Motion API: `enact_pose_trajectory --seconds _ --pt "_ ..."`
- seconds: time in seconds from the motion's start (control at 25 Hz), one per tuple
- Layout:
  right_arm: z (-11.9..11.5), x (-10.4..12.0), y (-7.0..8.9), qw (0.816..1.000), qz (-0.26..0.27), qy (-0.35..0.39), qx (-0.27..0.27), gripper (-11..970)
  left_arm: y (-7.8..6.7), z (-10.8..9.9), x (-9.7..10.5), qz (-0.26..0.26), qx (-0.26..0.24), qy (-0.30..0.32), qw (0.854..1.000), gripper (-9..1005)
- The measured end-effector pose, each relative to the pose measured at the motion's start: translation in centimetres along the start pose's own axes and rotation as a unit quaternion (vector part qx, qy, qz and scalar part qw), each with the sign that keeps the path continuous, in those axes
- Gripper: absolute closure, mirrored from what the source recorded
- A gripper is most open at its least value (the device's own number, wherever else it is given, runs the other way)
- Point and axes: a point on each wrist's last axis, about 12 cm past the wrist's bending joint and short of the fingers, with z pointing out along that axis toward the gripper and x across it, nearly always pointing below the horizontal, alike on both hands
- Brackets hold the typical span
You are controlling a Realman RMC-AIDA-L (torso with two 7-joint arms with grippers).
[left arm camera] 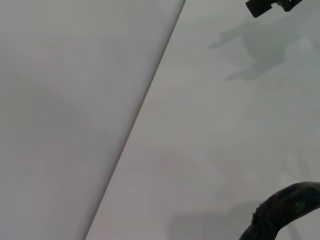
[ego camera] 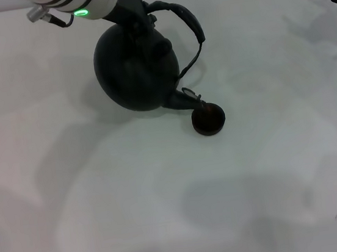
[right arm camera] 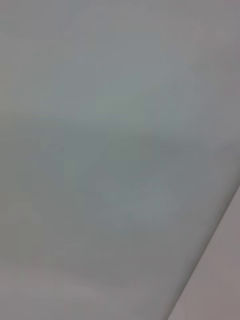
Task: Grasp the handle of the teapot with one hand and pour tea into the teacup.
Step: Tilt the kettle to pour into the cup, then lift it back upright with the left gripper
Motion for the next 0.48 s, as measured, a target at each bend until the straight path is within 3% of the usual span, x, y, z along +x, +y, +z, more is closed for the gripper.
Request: enact_pose_trajectory --seconds 0.48 --pt "0.05 0.09 -0.02 1.0 0.001 0.003 0.004 95 -0.01 -0.03 0.32 0.004 -0.001 0.017 1.0 843"
